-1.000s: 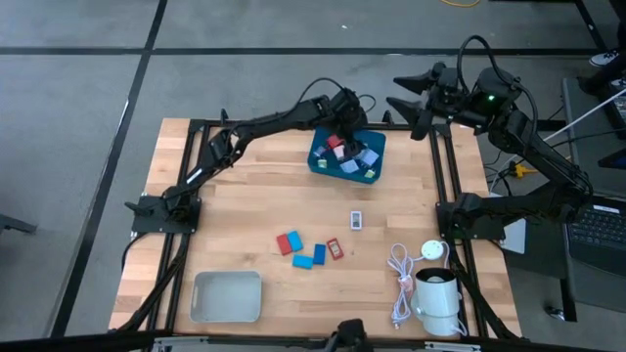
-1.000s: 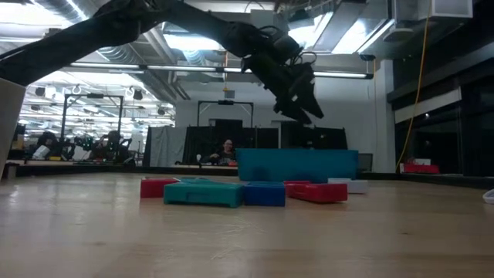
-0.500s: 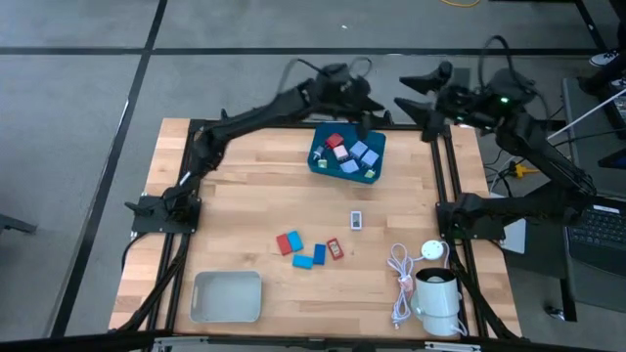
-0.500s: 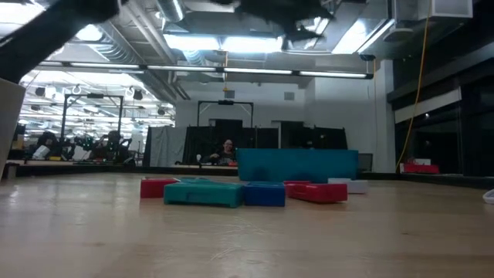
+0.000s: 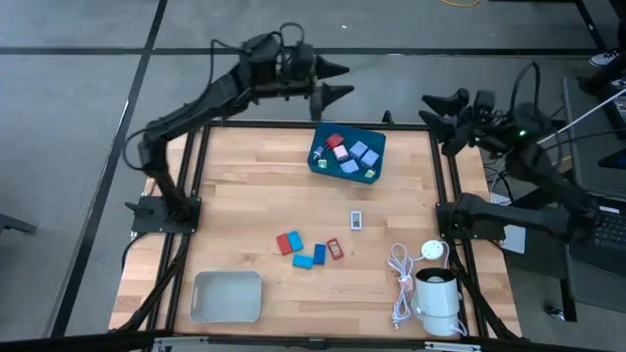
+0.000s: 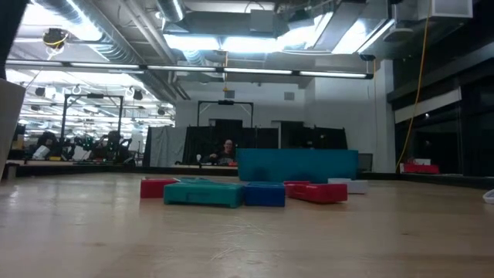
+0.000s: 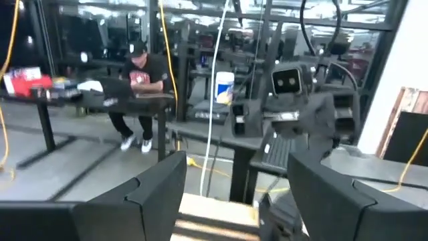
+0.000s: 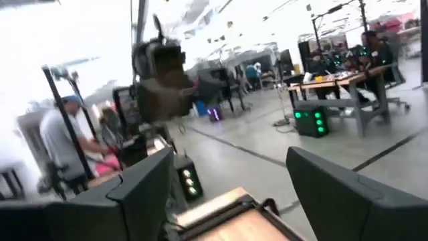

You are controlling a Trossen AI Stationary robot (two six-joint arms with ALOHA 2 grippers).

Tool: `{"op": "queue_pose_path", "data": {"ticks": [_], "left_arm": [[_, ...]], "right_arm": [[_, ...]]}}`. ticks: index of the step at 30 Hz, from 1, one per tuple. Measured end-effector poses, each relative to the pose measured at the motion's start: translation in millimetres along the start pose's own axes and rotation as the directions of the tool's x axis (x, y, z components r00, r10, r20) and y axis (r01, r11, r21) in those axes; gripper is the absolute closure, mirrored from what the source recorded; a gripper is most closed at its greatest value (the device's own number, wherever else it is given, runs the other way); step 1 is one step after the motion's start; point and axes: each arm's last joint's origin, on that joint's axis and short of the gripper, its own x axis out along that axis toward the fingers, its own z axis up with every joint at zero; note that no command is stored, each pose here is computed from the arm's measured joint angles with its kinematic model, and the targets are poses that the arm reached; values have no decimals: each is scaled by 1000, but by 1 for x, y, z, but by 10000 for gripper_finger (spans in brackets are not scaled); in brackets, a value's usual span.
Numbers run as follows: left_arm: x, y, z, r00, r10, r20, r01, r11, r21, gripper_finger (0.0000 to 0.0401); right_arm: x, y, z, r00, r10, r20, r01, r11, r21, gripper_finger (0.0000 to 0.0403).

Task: Pick & Place Office items
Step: Put the bottom light blue digital timer into the white bin

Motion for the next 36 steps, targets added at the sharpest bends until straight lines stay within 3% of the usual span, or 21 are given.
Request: {"op": "queue_pose_path", "data": {"ticks": [3, 6, 9, 11, 14, 18, 20, 23, 31, 36], "left_arm": [[-15, -2, -22, 1000, 20, 5, -20, 999, -49, 148], [-35, -7, -50, 993, 38, 111, -23, 991, -131, 148], [-63, -13, -89, 975, 110, 195, -65, 972, -224, 148], [-82, -18, -119, 965, 181, 187, -125, 953, -277, 148], [-108, -27, -152, 955, 258, 146, -196, 920, -338, 148], [-130, -39, -177, 953, 280, 114, -222, 905, -363, 148], [-136, -42, -184, 954, 281, 101, -228, 904, -362, 148], [-140, -44, -191, 957, 277, 86, -226, 899, -375, 148], [-139, -46, -195, 976, 211, 43, -183, 918, -350, 148], [-144, -46, -197, 976, 216, -3, -207, 931, -302, 148]], "right_arm": [[4, -3, -11, 999, 23, 29, -25, 997, 78, 105], [16, -5, -19, 1000, 20, -6, -19, 993, 120, 105], [29, -6, -29, 998, -11, -57, 19, 989, 149, 105], [36, -6, -35, 996, -31, -79, 43, 986, 160, 105], [52, -4, -49, 989, -74, -128, 99, 975, 199, 105], [72, -5, -70, 943, -213, -256, 269, 940, 210, 105], [82, -5, -79, 875, -293, -384, 381, 908, 173, 105], [98, 0, -94, 726, -395, -563, 513, 857, 61, 105], [144, 30, -116, 472, -538, -699, 651, 747, -136, 105], [146, 44, -163, 193, -577, -794, 710, 640, -293, 105]]}}
